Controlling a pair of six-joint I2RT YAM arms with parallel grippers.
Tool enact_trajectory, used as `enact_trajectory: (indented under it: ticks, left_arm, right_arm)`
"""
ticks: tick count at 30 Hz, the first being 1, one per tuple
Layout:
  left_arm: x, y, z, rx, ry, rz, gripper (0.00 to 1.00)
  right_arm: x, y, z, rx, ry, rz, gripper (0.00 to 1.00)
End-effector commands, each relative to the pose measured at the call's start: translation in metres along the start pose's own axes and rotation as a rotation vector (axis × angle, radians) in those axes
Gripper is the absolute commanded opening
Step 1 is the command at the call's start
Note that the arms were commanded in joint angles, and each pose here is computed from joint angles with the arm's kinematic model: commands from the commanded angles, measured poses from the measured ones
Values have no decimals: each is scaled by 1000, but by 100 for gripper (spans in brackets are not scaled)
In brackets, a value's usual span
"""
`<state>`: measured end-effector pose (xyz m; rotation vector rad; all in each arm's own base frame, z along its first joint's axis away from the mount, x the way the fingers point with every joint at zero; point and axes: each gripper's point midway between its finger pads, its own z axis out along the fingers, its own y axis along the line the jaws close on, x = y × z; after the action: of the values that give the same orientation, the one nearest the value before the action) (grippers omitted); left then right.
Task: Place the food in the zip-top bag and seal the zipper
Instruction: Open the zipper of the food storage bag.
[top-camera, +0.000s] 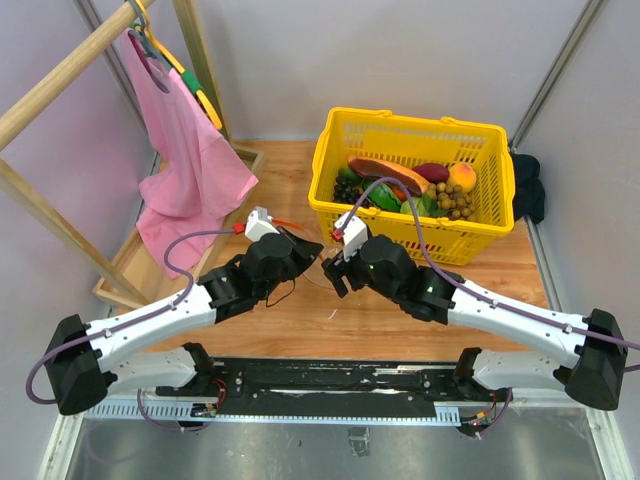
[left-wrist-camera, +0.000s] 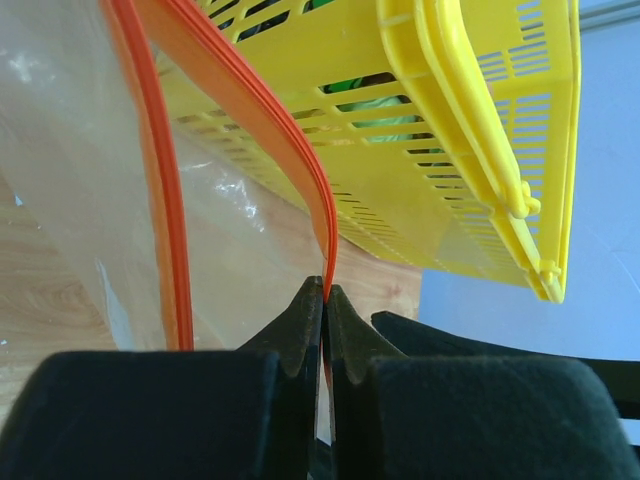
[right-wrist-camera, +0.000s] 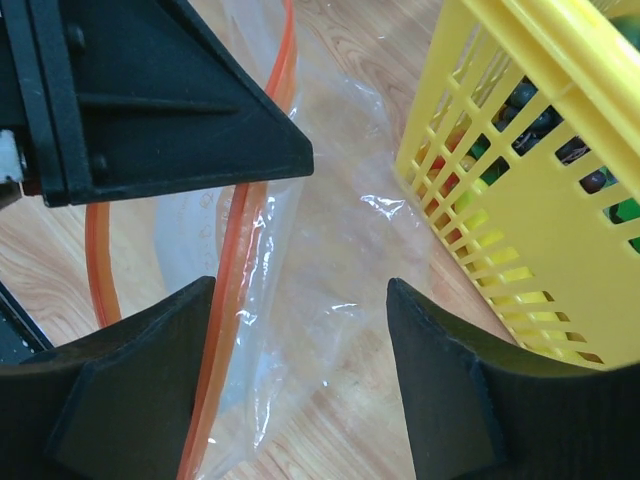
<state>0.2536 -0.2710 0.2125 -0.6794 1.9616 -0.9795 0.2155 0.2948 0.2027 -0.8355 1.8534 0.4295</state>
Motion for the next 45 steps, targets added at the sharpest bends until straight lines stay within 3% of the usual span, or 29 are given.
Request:
enact_trajectory:
  ticks: [1, 9, 15, 25, 31, 41, 45]
  left_arm:
    - [-1, -9, 1, 9, -17, -6, 6]
    - [4, -12, 1, 19, 6, 2, 15]
    - [6, -17, -6, 20, 32, -8, 28]
    - [-12, -19, -45, 43, 52, -68, 44]
    - [-11, -1, -59, -8, 79, -105, 48]
    - [-12, 45, -45, -192, 13, -17, 53]
    - [-11, 48, -37, -215, -5, 8, 49]
  right_arm:
    - [-2, 0, 4, 35, -18, -14, 65]
    - [-2, 2, 10, 49, -3, -28, 29]
    - [-3, -4, 9, 88, -9, -10, 1]
    - [-3, -13, 11, 165, -12, 78, 1]
    - [-4, -13, 10, 165, -20, 94, 1]
    - [-4, -11, 6, 147, -38, 99, 1]
    - [-5, -9, 6, 134, -45, 97, 1]
